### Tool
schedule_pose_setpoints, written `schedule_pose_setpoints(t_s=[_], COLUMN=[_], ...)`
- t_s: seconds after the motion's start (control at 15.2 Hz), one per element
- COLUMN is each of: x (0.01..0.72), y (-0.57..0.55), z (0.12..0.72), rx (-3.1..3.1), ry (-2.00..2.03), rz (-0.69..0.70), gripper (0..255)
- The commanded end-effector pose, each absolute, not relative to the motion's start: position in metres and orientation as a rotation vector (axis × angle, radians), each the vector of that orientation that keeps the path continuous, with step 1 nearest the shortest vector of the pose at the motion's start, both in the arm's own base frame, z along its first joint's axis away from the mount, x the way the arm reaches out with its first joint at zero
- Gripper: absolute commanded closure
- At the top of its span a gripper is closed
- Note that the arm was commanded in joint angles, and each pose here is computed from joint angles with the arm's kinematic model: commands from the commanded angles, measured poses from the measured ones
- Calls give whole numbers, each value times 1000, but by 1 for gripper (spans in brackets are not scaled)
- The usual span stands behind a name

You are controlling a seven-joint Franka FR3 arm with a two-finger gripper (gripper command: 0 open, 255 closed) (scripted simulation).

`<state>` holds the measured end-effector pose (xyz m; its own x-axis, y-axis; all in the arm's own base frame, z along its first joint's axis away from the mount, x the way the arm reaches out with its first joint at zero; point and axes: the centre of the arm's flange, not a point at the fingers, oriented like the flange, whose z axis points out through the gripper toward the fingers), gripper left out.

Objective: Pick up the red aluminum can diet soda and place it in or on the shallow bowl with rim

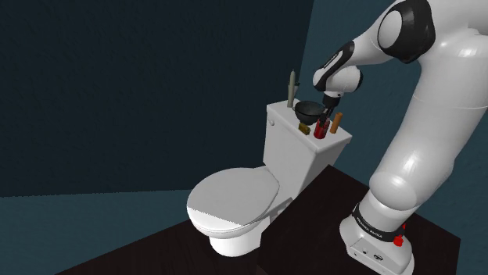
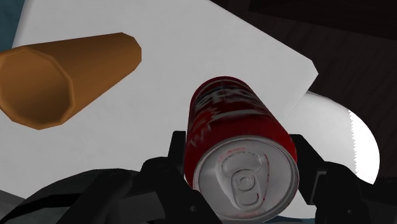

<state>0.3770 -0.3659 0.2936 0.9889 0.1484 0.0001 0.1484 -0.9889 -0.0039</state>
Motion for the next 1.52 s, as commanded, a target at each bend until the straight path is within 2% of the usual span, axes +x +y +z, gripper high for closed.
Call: schedule_pose_setpoints(t_s=[0.0,0.33,1.45], x=[377,377,377], y=[-366,-366,-366], z=[294,294,383], rx=[-3129,-3129,-3129], ry=[-233,-233,-233], rz=[1,1,1], gripper=[255,255,255])
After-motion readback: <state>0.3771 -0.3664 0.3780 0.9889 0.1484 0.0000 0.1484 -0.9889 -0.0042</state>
